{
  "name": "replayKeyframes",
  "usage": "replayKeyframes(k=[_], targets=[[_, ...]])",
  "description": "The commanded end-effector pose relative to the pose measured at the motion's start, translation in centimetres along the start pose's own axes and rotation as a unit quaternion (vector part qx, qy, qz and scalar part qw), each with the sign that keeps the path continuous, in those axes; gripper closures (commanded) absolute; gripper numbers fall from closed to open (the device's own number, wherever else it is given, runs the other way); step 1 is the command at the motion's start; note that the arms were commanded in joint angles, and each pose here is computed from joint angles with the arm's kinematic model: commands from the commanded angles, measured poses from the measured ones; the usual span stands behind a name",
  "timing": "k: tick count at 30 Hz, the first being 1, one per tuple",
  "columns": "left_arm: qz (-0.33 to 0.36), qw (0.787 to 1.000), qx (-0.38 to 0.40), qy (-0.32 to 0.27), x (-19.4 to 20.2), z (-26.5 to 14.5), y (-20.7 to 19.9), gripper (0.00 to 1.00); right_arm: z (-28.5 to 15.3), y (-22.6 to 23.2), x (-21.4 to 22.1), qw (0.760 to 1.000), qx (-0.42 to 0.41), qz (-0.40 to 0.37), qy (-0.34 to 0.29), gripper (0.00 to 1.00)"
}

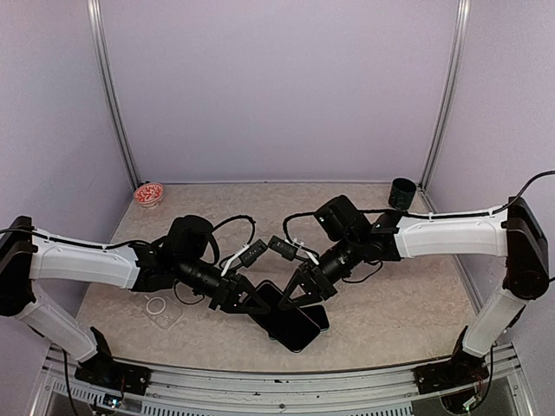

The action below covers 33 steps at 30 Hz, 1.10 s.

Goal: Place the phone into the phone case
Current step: Pass from the left arm to the right, then press the phone at the top corners of the phone case.

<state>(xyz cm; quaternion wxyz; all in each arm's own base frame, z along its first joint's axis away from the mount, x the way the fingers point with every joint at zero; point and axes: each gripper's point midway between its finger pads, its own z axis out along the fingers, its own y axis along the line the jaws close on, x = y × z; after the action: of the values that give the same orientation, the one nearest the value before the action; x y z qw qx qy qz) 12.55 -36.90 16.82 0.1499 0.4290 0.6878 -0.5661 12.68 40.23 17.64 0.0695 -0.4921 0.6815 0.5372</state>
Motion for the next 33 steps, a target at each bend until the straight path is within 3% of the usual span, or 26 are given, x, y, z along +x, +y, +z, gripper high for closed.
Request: replayKeyframes(k=[1,7,11,14,21,24,28,33], targets=[[0.049,0.998,0.018,-0.019,-1.5,0.0,-1.5,1.00,0.4,0.8,-1.0,1.000,-0.019,-0.010,-0.004,1.00],[0.049,0.999,0.013,-0.020,-1.6,0.0,-1.3,1.00,0.5,0.7,-1.1,1.000,-0.024,-0.009,-0.004,1.00],[0.048,0.999,0.007,-0.021,-1.6,0.1,-1.0,0.88,0.5,0.6,-1.1,1.000,-0.023,-0.009,-0.005,1.00],[0.048,0.999,0.002,-0.023,-1.7,0.1,-0.9,0.72,0.5,0.6,-1.2,1.000,-0.023,-0.010,-0.005,1.00],[0.043,0.999,0.006,-0.021,-1.6,0.4,-0.6,0.61,0.6,0.6,-1.4,1.000,-0.026,-0.010,-0.009,1.00],[0.041,0.999,0.007,-0.019,-1.6,0.6,-0.6,0.65,0.7,0.5,-1.5,1.000,-0.027,-0.008,-0.009,1.00],[0.040,0.999,0.009,-0.016,-1.4,0.8,-0.5,0.87,0.7,0.5,-1.6,1.000,-0.025,-0.010,-0.009,1.00],[0.042,0.999,0.011,-0.019,-1.4,0.8,-0.6,1.00,0.5,0.6,-1.8,1.000,-0.019,-0.013,-0.010,1.00]])
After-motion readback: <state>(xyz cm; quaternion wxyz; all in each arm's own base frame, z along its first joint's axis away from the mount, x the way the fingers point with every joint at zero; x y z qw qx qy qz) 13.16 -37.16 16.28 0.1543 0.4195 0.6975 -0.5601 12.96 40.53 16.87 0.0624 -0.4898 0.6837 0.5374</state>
